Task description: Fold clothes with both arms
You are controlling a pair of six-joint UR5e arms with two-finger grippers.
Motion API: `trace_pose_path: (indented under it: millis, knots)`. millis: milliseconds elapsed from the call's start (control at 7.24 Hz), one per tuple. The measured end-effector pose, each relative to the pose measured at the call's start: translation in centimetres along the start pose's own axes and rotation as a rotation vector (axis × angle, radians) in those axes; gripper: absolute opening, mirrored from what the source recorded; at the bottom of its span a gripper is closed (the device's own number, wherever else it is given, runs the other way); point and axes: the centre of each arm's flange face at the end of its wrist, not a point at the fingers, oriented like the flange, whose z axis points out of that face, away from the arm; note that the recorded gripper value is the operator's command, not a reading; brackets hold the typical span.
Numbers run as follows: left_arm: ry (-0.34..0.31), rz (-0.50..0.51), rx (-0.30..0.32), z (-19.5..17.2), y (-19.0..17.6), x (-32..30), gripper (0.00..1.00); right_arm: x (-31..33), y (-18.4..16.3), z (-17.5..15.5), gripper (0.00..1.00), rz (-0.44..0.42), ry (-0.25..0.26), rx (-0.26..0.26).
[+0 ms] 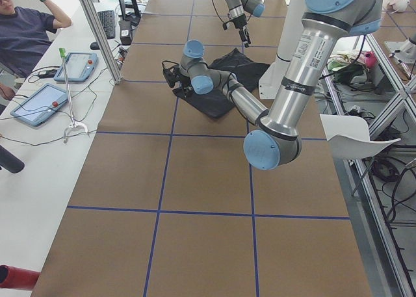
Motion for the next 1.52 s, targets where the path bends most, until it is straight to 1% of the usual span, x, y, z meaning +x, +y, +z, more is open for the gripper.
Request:
trace_pose_path:
  millis: [138,276,414,552,828,966,1242,1518]
  knots:
    - [-0.041,0.017,-0.031,2.3,2.8,-2.0,1.0,0.1,-2.2,-3.0,1.0,0.017,-0.027,0.076]
    - [-0.07,0.041,-0.051,4.0,5.5,-4.6,1.0,0.2,-3.7,-4.9,1.0,0.03,-0.042,0.14]
    - [-0.068,0.059,-0.068,4.5,7.1,-7.1,1.0,0.2,-4.5,-5.7,1.0,0.035,-0.05,0.185]
    - [-0.051,0.063,-0.082,4.3,7.6,-9.3,1.0,-0.1,-4.8,-6.1,1.0,0.033,-0.057,0.207]
    - [-0.034,0.058,-0.096,3.8,8.0,-11.3,1.0,-0.6,-4.8,-6.3,1.0,0.027,-0.064,0.217]
    - [-0.038,0.054,-0.105,4.2,8.6,-11.6,1.0,-0.6,-4.8,-6.3,1.0,0.028,-0.064,0.219]
    - [-0.066,0.052,-0.13,6.1,10.4,-12.2,1.0,-0.6,-4.8,-6.2,1.0,0.03,-0.061,0.217]
    - [-0.075,0.05,-0.135,7.1,11.4,-12.2,0.99,-0.5,-4.8,-5.9,1.0,0.033,-0.057,0.213]
